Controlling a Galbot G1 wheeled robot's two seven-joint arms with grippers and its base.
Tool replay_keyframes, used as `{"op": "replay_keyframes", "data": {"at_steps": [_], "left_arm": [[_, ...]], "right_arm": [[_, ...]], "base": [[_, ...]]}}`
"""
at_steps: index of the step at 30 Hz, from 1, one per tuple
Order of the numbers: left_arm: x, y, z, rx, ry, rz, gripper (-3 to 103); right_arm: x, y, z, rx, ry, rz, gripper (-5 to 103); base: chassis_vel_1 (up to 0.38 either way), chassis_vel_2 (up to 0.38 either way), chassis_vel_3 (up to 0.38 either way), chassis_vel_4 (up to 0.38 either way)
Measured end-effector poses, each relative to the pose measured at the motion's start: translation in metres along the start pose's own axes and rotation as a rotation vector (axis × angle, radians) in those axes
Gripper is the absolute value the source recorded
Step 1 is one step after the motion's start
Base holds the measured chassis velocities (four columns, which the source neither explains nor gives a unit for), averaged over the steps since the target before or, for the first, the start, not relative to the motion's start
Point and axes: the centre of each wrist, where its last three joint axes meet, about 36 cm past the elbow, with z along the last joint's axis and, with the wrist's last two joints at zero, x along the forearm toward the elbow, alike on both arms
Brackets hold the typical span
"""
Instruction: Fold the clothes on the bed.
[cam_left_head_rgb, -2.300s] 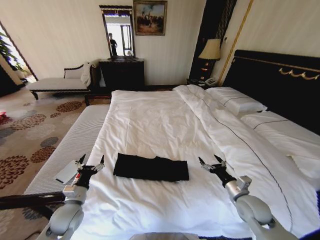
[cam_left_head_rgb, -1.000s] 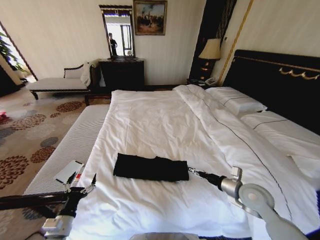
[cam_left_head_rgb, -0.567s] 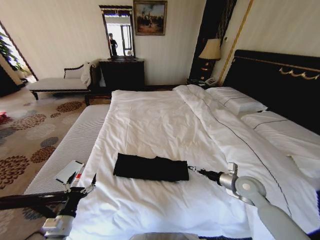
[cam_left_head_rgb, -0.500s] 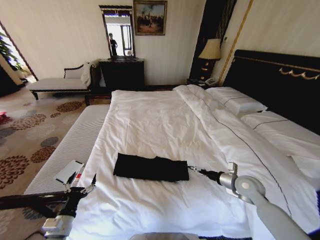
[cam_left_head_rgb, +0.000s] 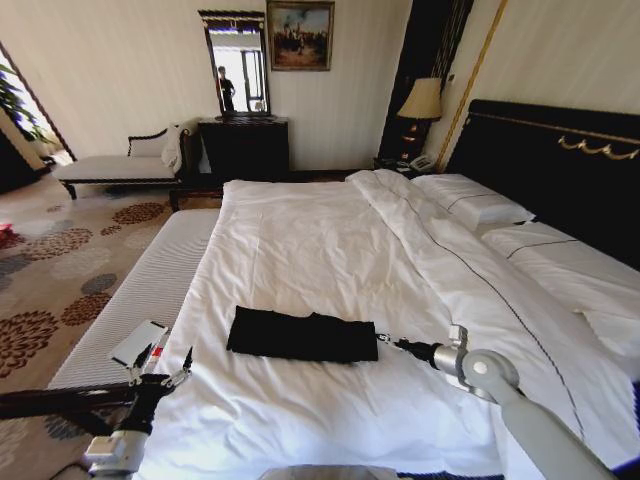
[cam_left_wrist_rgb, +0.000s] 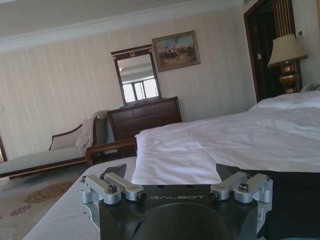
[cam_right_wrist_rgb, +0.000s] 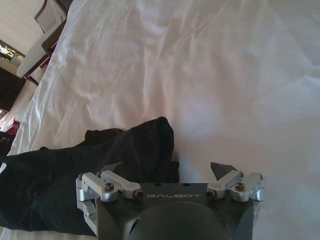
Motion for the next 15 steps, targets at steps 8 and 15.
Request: {"op": "replay_keyframes", "data": {"at_steps": [8,15], "left_arm": [[0.000,0.000,0.000,0.000,0.000,0.000,100],[0.000,0.000,0.000,0.000,0.000,0.000,100]], "right_arm": [[-0.016,0.005,0.000,0.006,0.020,-0.016,96],[-0.024,0.003,0.004,0.013,0.040,-0.007,92]], "base": [[0.000,0.000,0.000,0.000],[0.000,0.000,0.000,0.000]]}}
